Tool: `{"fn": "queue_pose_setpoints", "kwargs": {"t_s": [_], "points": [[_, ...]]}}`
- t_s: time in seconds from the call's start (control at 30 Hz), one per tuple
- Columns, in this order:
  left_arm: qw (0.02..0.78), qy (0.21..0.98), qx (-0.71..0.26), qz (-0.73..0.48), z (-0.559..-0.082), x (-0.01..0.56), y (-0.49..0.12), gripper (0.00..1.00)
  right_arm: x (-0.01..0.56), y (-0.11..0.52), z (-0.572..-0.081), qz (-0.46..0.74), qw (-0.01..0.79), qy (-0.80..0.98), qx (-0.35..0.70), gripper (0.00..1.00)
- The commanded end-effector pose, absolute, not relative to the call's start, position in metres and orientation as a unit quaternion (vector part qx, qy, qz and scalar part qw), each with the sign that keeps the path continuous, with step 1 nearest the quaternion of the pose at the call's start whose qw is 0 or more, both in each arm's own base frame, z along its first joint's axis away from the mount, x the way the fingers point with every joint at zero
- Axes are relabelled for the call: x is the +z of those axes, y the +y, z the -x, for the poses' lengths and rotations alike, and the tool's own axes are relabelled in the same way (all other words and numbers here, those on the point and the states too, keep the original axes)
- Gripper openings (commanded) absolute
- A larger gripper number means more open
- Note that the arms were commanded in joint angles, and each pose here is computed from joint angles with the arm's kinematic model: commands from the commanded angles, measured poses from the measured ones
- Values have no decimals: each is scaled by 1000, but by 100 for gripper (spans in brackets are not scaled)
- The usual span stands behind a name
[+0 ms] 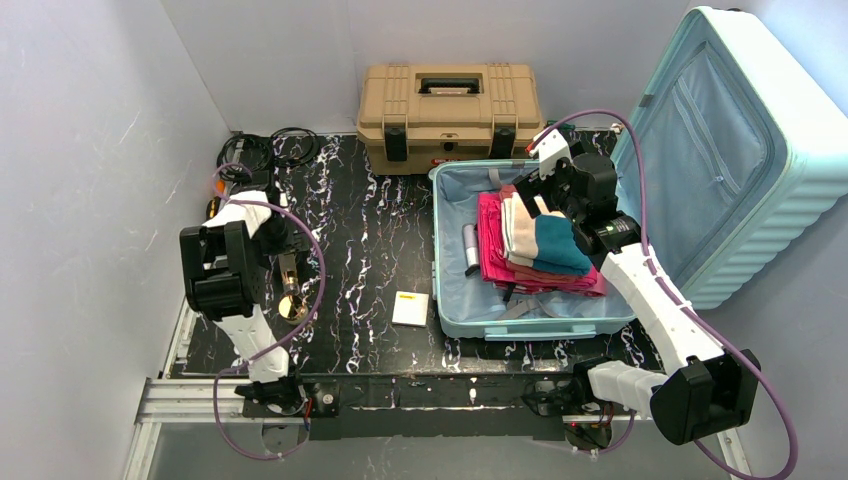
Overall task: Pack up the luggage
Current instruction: Pick up the personal item from the center of the board.
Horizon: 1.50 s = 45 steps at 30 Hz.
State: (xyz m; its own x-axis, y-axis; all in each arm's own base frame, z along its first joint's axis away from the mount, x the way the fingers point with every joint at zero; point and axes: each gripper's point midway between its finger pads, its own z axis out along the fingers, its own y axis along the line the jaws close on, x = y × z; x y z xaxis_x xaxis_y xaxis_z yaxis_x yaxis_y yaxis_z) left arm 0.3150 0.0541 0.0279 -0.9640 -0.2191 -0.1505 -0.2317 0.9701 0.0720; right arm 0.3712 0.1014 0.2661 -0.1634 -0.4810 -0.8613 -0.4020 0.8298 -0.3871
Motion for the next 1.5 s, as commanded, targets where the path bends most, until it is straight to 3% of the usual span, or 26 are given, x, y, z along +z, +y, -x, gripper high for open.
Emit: {"fn": "queue_pose_setpoints", "kwargs": {"t_s": [0.0,0.13,0.4,0.63,0.93,1.17,1.47], "points": [[69,989,33,124,-314,16,49,76,285,104,-370,287,604,743,-32,98],[65,989,28,127,-313,10,47,64,284,104,-370,287,603,744,-31,98],[78,987,15,141,-325,13,43,10,284,105,-371,287,603,744,-31,98],[113,979,-51,164,-350,61,22,0,282,104,-373,287,600,746,-34,98],[214,956,-147,137,-386,177,-46,0,281,98,-376,283,599,747,-44,98],[239,945,-214,63,-390,238,-152,0,282,94,-376,279,600,748,-46,98],[243,938,-246,-10,-373,240,-283,0,281,93,-376,279,600,748,-45,98]]}}
